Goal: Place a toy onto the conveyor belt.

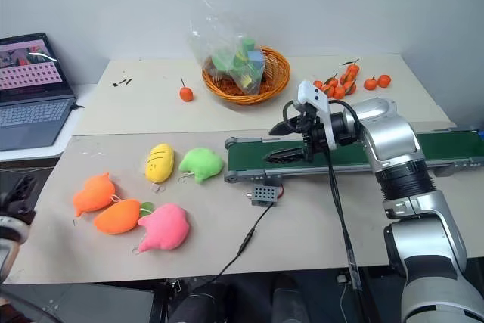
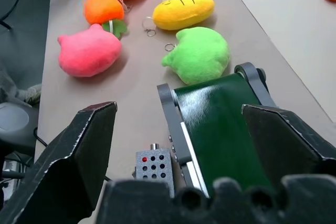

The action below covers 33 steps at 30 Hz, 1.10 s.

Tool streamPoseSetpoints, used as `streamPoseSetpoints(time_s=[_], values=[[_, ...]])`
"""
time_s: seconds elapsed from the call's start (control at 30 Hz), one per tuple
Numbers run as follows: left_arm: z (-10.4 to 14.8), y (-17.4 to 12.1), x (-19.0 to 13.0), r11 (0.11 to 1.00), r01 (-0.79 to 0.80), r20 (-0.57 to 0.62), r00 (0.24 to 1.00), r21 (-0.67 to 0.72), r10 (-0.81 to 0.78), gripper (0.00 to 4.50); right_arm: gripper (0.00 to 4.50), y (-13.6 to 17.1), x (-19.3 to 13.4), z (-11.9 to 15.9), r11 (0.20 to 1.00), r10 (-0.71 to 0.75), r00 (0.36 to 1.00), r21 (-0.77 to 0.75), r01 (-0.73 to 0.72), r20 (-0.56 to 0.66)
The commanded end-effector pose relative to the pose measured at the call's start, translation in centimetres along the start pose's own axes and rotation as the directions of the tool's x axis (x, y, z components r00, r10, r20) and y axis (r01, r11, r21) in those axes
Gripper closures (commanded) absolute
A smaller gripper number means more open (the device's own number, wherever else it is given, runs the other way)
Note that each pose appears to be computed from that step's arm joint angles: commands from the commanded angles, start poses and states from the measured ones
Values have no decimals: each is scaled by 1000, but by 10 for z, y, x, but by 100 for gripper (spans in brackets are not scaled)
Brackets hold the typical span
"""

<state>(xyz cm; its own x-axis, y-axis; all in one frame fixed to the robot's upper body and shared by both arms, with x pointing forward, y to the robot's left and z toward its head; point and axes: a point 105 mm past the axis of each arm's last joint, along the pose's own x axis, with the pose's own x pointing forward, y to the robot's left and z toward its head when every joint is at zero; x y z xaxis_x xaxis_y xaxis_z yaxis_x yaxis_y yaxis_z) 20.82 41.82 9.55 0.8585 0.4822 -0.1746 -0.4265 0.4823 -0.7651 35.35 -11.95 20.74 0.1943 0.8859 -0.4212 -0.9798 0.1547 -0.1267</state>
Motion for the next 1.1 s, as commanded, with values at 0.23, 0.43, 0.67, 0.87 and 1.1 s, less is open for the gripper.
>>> streamPoseSetpoints(time_s=[0.23, 0.43, 0.67, 0.87, 1.1], values=[[-44, 16, 8, 987, 38, -147, 987, -159, -61, 3, 0, -6, -9, 16, 997, -34, 999, -70, 34, 8], [-64, -7, 19, 972, 123, -206, 965, -199, -164, 3, 0, -9, -16, 17, 994, -76, 997, -77, 76, 6], [-83, -20, 41, 951, 141, -231, 951, -277, -208, 3, 0, -8, -18, 18, 992, -97, 995, -74, 98, 18], [-88, -25, 49, 942, 147, -235, 946, -300, -223, 112, 0, -7, -25, 16, 987, -144, 989, -75, 145, 19], [-70, -31, 48, 924, 211, -154, 950, -319, -270, 366, 0, -6, -24, 13, 985, -156, 988, -69, 157, 17]])
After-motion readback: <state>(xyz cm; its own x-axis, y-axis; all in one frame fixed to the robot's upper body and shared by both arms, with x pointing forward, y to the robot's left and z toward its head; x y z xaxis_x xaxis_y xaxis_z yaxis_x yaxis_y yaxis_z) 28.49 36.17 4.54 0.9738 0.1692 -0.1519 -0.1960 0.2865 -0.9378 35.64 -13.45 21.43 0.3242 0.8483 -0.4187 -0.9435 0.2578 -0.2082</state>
